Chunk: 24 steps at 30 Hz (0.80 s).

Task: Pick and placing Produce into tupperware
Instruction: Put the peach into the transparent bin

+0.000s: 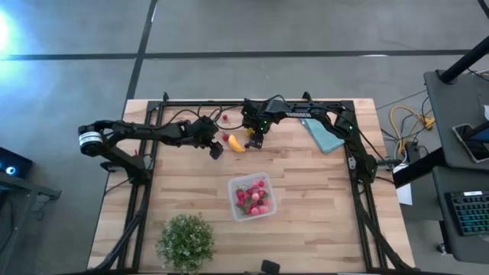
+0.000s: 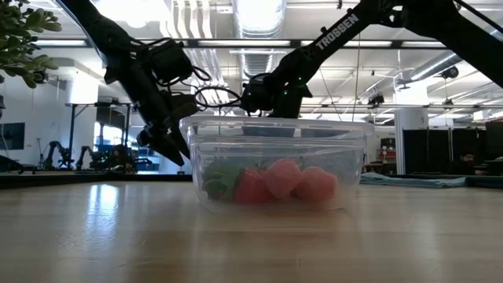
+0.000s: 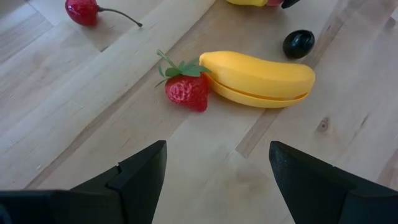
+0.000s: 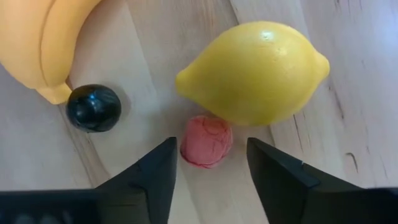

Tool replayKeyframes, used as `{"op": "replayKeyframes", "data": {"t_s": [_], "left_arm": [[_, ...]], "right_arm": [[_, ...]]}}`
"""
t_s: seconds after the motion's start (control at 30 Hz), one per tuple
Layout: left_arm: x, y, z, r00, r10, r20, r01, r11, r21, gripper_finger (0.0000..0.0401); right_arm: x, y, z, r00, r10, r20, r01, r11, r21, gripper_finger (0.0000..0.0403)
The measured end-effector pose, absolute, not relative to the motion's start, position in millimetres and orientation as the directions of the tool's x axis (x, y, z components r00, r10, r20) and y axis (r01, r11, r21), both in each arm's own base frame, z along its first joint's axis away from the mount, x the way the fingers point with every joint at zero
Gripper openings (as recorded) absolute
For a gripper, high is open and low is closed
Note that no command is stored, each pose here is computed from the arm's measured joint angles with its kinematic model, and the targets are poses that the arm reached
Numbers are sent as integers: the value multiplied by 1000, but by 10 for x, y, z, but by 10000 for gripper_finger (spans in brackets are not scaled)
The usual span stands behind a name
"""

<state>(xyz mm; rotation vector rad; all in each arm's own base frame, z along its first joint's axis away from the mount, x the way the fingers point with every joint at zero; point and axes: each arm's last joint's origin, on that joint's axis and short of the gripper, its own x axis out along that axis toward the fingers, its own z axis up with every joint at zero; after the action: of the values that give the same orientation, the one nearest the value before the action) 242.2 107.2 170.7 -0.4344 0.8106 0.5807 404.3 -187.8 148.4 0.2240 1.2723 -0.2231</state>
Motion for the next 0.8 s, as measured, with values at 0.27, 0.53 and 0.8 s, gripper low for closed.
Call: {"op": "replayKeyframes", "data": {"t_s": [0.27,0.53,0.8], "left_arm": [[2422,1072,1707,550,313,-774,-632,762,-140,269],[2422,1072,1708,550,314,-774,-632,762,-140,269],[2422,1072,1708,550,313,-774,-632,762,-141,269]], "right_arm": [[4039,-1883,1480,276,-46,-960,322,946,47,128],[4038,-1890,1480,268,-70,-961,338,941,26,90],[4092,-1853,1601,382,23,-924,283,949,141,104]]}}
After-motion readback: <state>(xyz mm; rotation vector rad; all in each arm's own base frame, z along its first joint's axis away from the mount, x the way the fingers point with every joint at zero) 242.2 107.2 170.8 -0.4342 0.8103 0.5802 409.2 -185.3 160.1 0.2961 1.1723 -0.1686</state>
